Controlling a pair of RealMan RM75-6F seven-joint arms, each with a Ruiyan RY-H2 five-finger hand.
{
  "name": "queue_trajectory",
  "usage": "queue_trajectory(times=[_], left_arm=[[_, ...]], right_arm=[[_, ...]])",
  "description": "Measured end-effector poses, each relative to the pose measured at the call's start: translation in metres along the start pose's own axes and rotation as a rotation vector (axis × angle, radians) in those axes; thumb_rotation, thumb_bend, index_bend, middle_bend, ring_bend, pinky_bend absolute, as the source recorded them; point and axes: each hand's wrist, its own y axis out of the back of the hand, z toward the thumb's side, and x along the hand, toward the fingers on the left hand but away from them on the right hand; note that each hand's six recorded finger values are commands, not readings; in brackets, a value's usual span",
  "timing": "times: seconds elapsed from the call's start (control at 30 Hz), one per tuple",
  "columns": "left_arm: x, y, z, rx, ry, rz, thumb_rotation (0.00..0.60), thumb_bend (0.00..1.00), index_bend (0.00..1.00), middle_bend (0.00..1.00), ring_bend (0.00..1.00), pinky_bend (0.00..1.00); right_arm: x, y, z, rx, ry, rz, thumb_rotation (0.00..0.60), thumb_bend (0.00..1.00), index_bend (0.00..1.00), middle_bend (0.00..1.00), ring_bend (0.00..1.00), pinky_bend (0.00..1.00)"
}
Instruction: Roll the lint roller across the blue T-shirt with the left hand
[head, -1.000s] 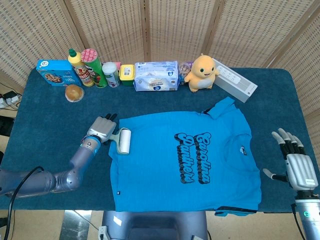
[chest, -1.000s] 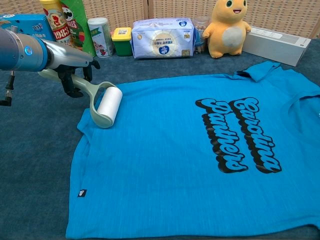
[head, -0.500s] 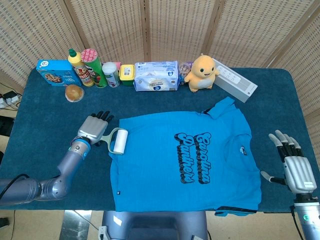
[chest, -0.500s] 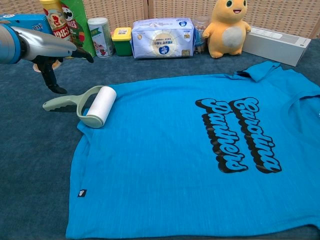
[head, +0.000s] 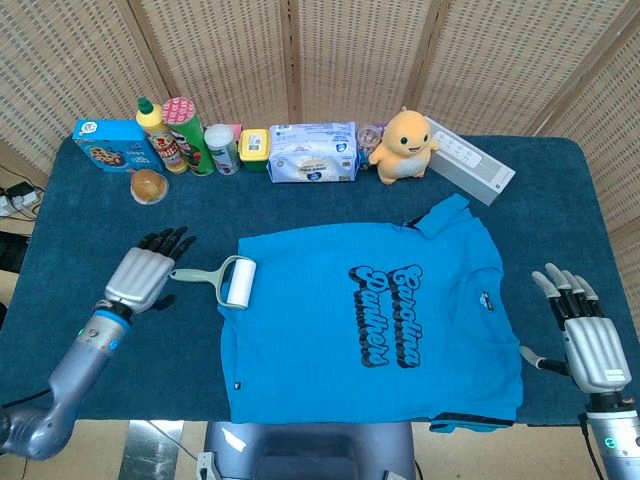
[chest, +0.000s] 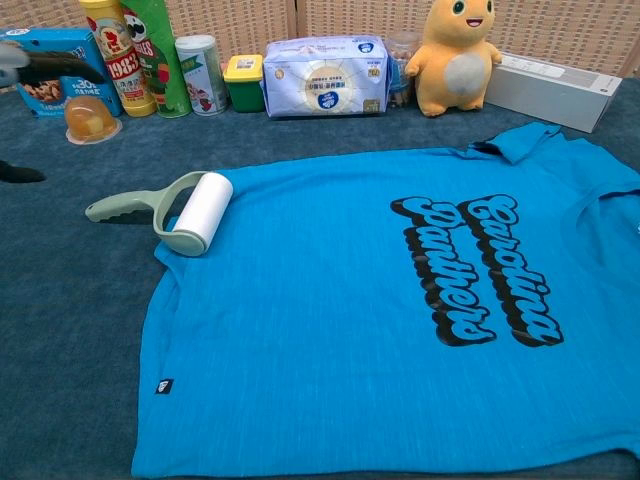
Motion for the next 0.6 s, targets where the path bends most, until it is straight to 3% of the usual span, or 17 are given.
queue_trajectory(times=[0.37,0.6], left_arm=[[-0.125,-0.023,-0.072,-0.199,0.136,0.213,0.6,0.28,0.0,0.0,0.0,0.1],[-0.155,-0.026,-0.081,-0.225,0.149,0.25,0.6,0.3,0.0,0.0,0.0,0.1]], right_arm=[[-0.001,0.005,-0.001,0.051,0.018,-0.072,0.6,0.0,0.07,0.0,0.0,0.0],[0.001,0.009,-0.003,0.081,0.012,-0.114,0.6,0.0,0.06,0.0,0.0,0.0]])
